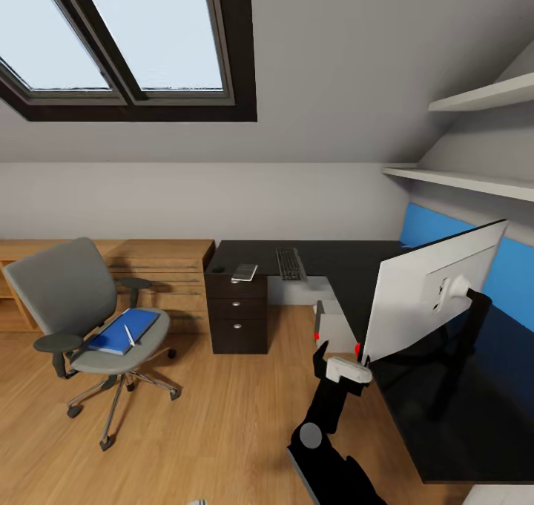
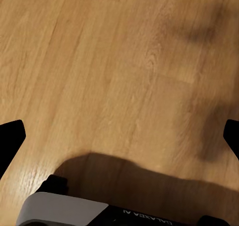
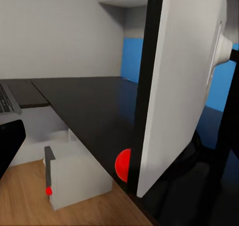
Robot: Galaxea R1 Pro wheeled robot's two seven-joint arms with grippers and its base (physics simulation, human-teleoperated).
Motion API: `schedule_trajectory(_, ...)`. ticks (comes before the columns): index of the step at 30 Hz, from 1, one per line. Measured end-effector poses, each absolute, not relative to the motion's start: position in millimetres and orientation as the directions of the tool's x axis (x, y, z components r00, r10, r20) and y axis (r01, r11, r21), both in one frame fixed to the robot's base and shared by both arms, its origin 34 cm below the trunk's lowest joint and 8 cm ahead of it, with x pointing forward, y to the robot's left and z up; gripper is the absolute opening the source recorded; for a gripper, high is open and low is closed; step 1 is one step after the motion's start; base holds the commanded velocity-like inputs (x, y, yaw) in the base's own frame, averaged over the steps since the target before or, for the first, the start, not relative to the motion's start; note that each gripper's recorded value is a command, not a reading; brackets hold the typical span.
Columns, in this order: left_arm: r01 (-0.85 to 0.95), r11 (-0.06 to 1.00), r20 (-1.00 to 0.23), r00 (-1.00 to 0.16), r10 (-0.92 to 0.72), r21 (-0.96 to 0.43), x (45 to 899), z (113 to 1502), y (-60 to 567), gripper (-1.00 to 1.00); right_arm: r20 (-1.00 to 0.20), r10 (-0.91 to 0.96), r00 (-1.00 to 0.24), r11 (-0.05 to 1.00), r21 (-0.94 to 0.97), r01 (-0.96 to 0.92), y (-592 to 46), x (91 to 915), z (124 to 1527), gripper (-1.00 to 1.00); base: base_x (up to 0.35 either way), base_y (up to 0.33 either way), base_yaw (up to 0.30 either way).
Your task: In the bedroom, organize the workspace by keeping the computer under the desk, ensuring the monitor is on the desk, placing the keyboard on the desk next to the monitor, placing the mouse on the desk next to the keyboard, moving the folder from the swivel chair onto the desk next to the mouse, stacking the notebook on top of the folder with the pen on top of the notebook, and positioning the swivel chair next to the desk.
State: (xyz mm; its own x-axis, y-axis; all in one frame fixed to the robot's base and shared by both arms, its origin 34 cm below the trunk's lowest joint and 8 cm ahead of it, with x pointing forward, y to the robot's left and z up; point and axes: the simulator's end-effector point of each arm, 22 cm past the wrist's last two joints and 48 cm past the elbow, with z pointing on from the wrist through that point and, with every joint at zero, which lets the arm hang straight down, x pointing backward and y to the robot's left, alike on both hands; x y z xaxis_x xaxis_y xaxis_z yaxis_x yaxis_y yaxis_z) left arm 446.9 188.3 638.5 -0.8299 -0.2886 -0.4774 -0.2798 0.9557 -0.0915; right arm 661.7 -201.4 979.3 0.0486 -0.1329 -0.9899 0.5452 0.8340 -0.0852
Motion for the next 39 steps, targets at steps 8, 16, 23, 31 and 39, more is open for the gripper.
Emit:
schedule_trajectory(8, -0.279, 0.956, -0.477, -0.830, -0.288, -0.091, 446.7, 638.4, 188.6, 1.00, -0.988, -0.144, 0.060, 0.834, -0.088, 0.545, -195.2, 658.0, 981.9, 1.00, 0.001, 0.000, 0.000)
schedule_trajectory(16, -0.280, 0.956, -0.478, -0.830, -0.288, -0.090, 446.4, 638.4, 189.2, 1.00, -0.987, -0.147, 0.065, 0.833, -0.088, 0.546, -193.6, 656.6, 983.3, 1.00, 0.139, 0.005, 0.000)
schedule_trajectory(23, -0.281, 0.956, -0.476, -0.831, -0.289, -0.091, 446.0, 637.5, 188.7, 1.00, -0.987, -0.149, 0.064, 0.832, -0.090, 0.547, -194.2, 656.8, 982.4, 1.00, 0.032, 0.001, 0.000)
schedule_trajectory(31, -0.281, 0.955, -0.474, -0.831, -0.290, -0.091, 445.6, 637.2, 188.7, 1.00, -0.986, -0.153, 0.066, 0.823, -0.090, 0.560, -196.8, 654.9, 983.3, 1.00, 0.004, 0.000, 0.000)
schedule_trajectory(39, -0.281, 0.955, -0.474, -0.832, -0.290, -0.091, 445.2, 637.1, 188.6, 1.00, -0.986, -0.153, 0.063, 0.802, -0.087, 0.591, -204.4, 650.4, 983.3, 1.00, 0.034, 0.000, 0.000)
